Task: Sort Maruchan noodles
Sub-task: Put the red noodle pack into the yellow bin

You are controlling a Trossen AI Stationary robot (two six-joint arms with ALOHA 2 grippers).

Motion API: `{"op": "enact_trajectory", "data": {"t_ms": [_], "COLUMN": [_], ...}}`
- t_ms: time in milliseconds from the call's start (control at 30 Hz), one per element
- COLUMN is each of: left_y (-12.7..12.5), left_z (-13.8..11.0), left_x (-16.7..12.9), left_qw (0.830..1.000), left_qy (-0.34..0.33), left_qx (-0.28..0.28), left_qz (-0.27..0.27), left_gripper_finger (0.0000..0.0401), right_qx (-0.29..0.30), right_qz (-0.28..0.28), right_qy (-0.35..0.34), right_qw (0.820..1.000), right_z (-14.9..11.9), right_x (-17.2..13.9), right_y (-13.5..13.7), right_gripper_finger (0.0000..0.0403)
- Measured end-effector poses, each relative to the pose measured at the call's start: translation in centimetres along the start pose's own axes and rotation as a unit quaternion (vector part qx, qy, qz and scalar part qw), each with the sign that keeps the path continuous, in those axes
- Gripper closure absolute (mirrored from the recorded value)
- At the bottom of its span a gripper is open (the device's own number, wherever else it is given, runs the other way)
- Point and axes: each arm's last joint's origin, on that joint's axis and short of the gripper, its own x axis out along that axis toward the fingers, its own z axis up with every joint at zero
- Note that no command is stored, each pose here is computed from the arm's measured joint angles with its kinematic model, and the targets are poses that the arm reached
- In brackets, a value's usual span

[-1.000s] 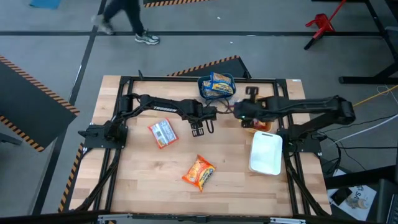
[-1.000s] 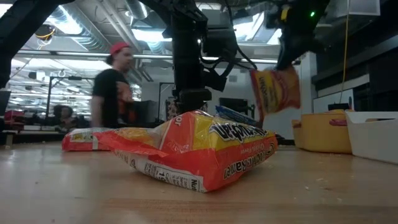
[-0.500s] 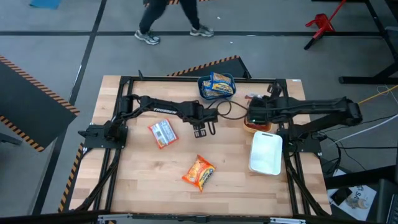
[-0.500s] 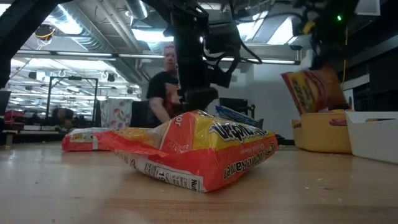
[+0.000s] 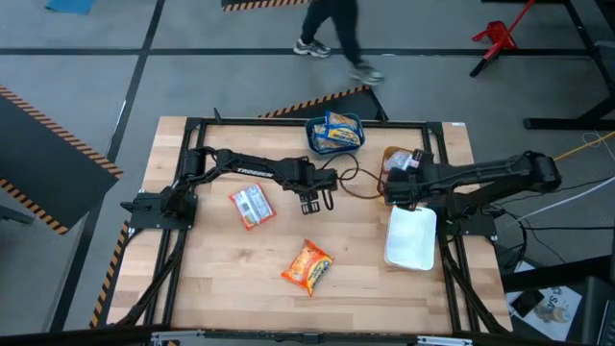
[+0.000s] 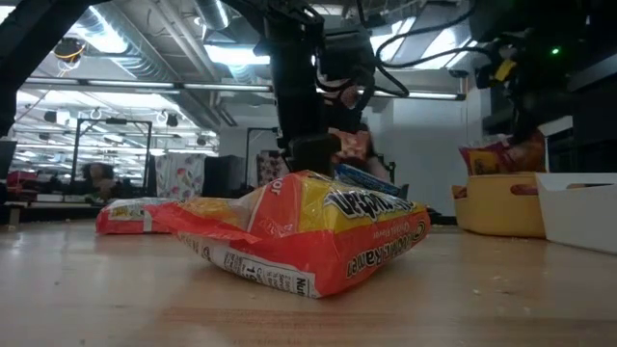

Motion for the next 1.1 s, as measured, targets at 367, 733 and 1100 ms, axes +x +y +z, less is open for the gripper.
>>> {"op": "enact_trajectory", "data": {"t_ms": [367,733,1100], "left_y": [0.0,0.0,0.3], "left_z": [0.1,0.1,-0.2], "left_x": [0.0,0.0,-0.8], "left_qw": [1.000,1.000,1.000], "left_qy": [-0.002,-0.004,0.005], "left_qx": [-0.002,-0.001,0.004], "left_qz": [0.000,0.000,0.000], "left_gripper_finger": [0.0242,0.0242,0.0242], "right_qx": [-0.043,-0.045,-0.082], "right_qz": [0.092,0.095,0.061], "right_qy": [-0.003,0.005,0.018], "right_qw": [0.995,0.994,0.995], "right_z": [-0.5,-0.6,-1.1], "right_x": [-1.1,-1.1,-1.1], "right_y": [2.0,1.9,1.5], "right_gripper_finger": [0.0401,0.0306,0.0234]}}
